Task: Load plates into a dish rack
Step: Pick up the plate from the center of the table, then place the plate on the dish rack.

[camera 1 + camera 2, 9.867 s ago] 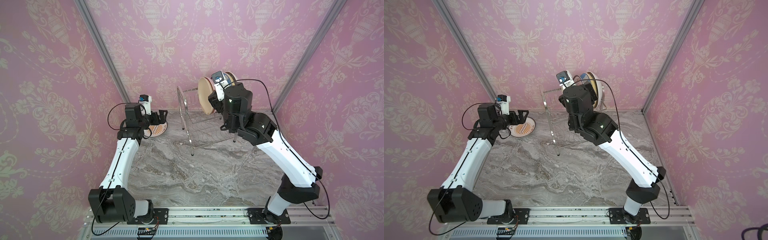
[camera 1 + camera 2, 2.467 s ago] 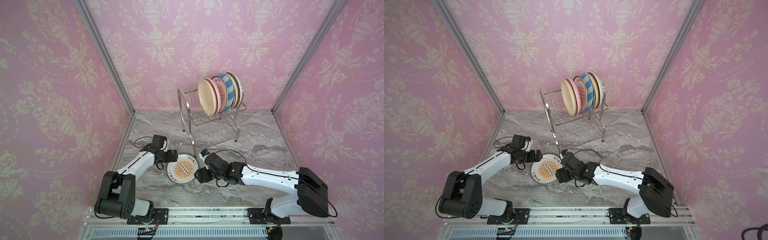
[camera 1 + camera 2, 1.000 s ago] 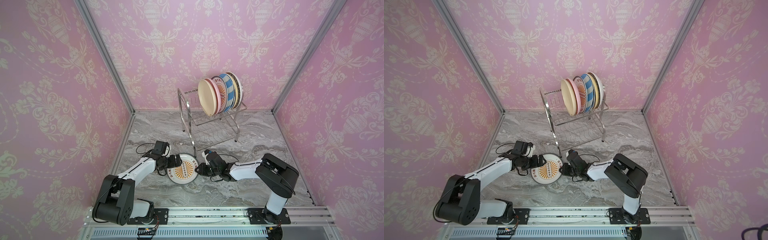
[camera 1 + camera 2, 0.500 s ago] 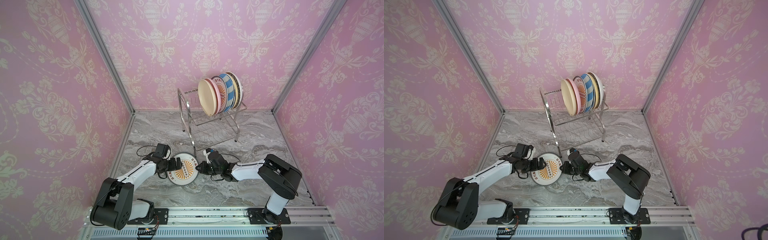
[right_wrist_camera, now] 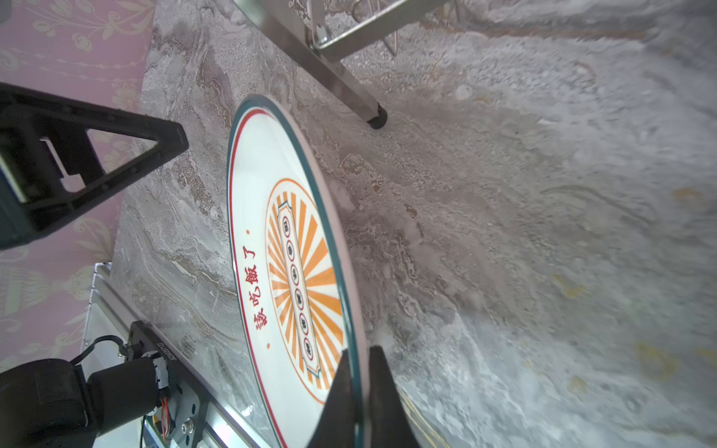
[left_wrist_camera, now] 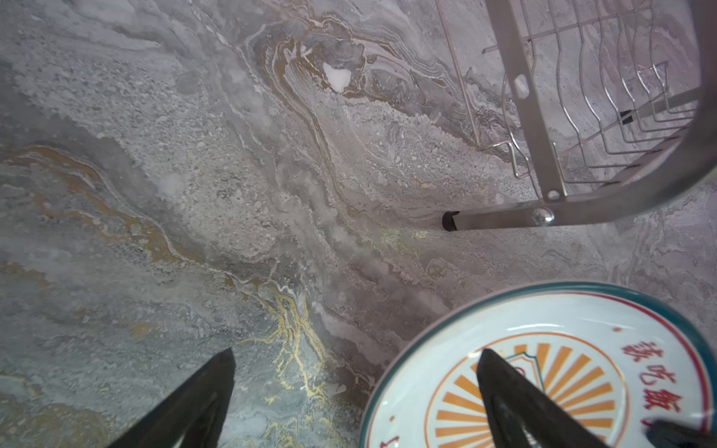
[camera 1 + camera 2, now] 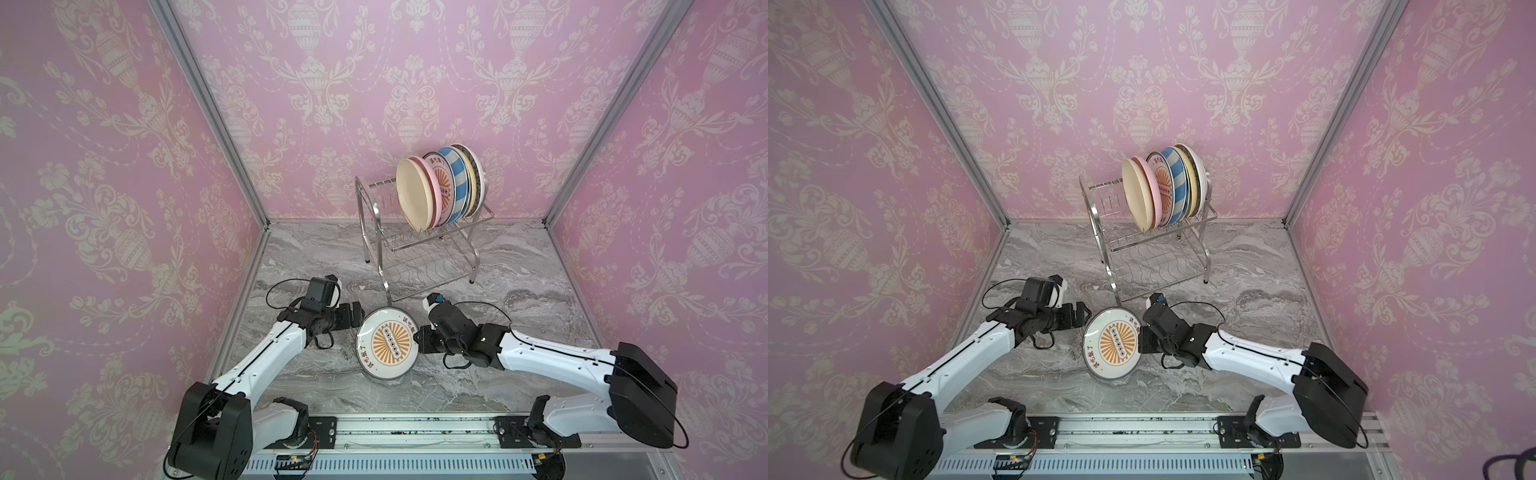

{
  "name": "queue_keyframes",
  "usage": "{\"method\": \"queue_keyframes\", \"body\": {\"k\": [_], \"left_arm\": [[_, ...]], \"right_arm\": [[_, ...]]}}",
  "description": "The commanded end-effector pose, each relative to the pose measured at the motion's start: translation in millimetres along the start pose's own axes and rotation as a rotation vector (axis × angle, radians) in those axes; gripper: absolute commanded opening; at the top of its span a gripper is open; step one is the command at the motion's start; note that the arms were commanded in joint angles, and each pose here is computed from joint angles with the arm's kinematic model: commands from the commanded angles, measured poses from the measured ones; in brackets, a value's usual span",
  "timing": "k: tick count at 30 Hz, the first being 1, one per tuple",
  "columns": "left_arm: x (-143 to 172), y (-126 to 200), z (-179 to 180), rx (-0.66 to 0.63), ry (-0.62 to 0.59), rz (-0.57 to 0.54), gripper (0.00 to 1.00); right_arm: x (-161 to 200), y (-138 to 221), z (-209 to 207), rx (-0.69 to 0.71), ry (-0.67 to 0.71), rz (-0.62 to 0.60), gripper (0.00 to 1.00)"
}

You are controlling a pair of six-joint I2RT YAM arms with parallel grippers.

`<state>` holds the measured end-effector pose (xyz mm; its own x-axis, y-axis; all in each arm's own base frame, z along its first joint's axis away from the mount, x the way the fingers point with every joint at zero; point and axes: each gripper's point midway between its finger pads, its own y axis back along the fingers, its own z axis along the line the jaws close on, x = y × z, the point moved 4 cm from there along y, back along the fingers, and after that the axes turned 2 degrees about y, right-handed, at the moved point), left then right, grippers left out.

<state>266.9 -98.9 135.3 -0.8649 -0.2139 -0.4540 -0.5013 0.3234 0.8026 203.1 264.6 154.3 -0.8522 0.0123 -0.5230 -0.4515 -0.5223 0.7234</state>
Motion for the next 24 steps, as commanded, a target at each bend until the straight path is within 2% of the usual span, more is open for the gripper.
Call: {"method": "queue_keyframes", "body": {"k": [1,8,11,18,22,24], "left_arm": [[-23,21,-7,-0.030,-0.061,-0.088,0.99],[-66,66,-46,0.121,-0.162,-0.300,0.99],[-82,85,-59,0.157,-0.217,-0.371,0.99],[-103,110,-81,0.226,-0.291,-0.443,0.99],[-110,121,-89,0.318,-0.275,-0.481,0.99],[-113,122,-93,0.347,-0.274,-0.494,0.99]], "right_arm": [[-16,57,-10,0.163,0.131,-0.071,0.00],[-56,182,-1,0.251,0.298,-0.226,0.00],[-76,222,8,0.293,0.364,-0.291,0.00],[-135,274,51,0.349,0.515,-0.402,0.00],[-172,312,72,0.365,0.527,-0.568,0.00],[-190,319,86,0.404,0.560,-0.639,0.00]]}}
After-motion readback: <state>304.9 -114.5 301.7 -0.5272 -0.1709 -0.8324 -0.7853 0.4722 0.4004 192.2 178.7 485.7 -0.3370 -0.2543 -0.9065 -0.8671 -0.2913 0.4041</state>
